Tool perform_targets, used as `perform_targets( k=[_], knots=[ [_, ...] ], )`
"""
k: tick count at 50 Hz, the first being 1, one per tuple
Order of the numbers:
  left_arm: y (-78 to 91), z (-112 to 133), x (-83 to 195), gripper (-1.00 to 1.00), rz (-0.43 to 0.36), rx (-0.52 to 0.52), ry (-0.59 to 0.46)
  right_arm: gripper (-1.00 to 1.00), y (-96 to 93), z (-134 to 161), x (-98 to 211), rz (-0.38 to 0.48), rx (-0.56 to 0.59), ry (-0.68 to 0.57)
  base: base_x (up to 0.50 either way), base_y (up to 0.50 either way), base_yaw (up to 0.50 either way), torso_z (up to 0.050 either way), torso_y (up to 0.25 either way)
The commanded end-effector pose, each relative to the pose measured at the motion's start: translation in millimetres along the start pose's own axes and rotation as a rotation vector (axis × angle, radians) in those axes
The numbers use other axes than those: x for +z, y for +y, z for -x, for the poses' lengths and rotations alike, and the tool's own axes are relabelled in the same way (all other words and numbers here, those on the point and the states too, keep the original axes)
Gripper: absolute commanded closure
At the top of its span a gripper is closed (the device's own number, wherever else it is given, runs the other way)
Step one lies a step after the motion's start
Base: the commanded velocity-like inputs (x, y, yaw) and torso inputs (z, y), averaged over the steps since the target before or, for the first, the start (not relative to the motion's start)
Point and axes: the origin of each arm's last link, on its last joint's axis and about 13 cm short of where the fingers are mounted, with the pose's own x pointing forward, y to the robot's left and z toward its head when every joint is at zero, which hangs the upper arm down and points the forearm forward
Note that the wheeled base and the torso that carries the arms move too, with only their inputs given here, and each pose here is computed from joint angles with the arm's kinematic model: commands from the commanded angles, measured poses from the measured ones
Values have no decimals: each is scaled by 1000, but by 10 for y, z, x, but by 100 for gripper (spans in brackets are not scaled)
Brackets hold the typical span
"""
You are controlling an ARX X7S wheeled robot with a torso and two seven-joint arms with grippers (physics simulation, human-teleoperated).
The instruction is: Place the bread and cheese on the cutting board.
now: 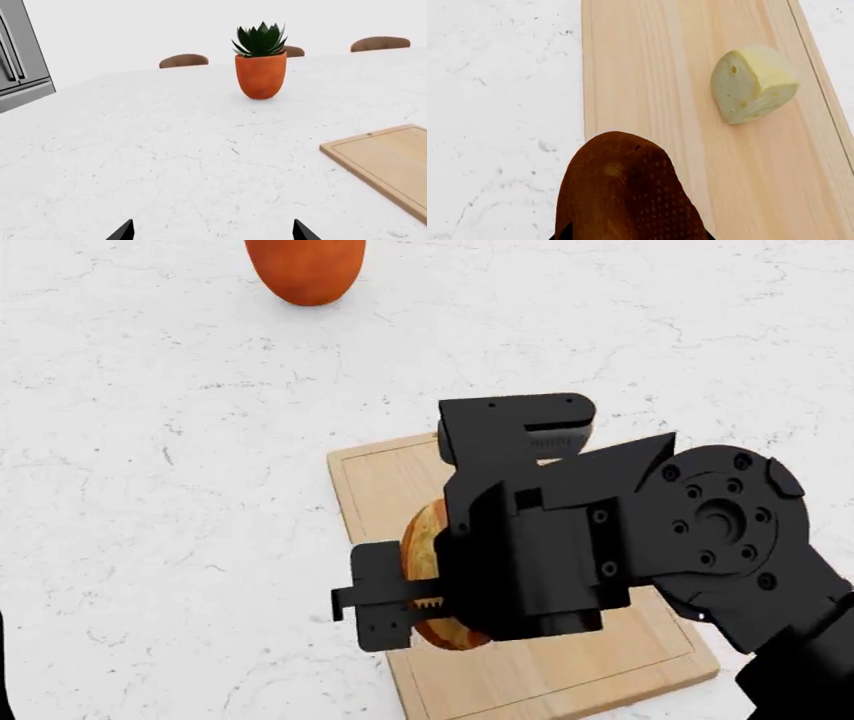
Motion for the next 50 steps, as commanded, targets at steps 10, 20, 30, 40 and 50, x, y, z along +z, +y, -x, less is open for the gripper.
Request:
perform_targets(
  k=[10,20,30,40,50],
  knots=[
    [17,3,-5,-100,1,11,5,100,-391,-296,-17,-60,-66,55,0,0,0,0,0],
    [22,-15,-48,-100,-4,17,18,100,-432,-526,-55,-55,-50,94,0,0,0,0,0],
    [9,-23,-67,-100,-8,12,24,100,-410,-604,-89,-47,-24,104,0,0,0,0,0],
    [6,-29,-72,-100,-9,11,26,100,-399,-588,-74,-56,-13,100,1,0,1,0,0],
    [2,-31,-69,-100,-9,9,27,-100,-404,-500,-71,-60,-27,90,1,0,1,0,0]
  ],
)
